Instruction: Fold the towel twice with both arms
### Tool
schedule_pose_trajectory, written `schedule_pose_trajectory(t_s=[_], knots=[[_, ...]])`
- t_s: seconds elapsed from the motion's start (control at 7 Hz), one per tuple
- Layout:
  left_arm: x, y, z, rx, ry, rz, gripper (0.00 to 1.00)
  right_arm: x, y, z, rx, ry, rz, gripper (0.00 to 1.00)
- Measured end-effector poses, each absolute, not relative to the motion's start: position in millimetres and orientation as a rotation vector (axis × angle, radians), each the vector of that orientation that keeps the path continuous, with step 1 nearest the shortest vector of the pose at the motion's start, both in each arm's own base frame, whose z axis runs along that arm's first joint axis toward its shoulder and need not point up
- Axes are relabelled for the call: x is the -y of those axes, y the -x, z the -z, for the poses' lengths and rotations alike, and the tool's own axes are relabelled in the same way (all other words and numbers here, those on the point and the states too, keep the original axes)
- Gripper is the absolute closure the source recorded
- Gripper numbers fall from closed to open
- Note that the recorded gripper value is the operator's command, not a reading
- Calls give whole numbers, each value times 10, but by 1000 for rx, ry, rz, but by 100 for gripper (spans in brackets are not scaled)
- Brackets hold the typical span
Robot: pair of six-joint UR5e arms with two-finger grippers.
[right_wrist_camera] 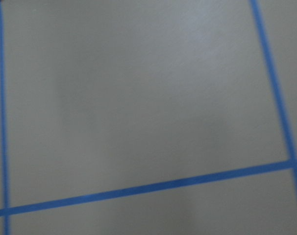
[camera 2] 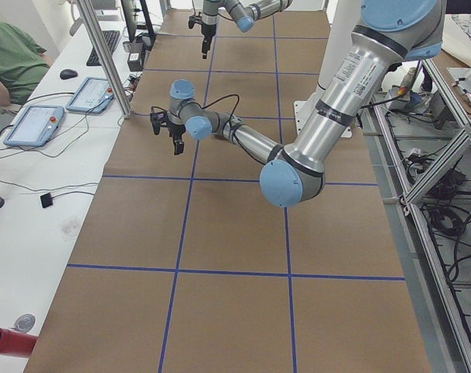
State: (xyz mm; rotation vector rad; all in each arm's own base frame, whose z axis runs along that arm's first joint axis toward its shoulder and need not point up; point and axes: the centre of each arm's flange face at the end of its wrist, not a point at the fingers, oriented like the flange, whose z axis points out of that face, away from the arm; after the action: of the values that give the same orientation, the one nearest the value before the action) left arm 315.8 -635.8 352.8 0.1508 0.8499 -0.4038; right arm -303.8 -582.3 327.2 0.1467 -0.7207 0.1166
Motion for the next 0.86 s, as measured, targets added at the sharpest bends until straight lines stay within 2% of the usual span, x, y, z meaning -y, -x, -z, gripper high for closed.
schedule_pose_trajectory(t_s=[0.43, 0.86], knots=[[6275, -1799, -4232, -680, -217, 101, 0, 6140, 1742, -3811, 621, -130, 111, 1], [5841, -465, -4901, -815, -228, 55, 0, 5945, 426, -4571, 763, -72, 57, 1]])
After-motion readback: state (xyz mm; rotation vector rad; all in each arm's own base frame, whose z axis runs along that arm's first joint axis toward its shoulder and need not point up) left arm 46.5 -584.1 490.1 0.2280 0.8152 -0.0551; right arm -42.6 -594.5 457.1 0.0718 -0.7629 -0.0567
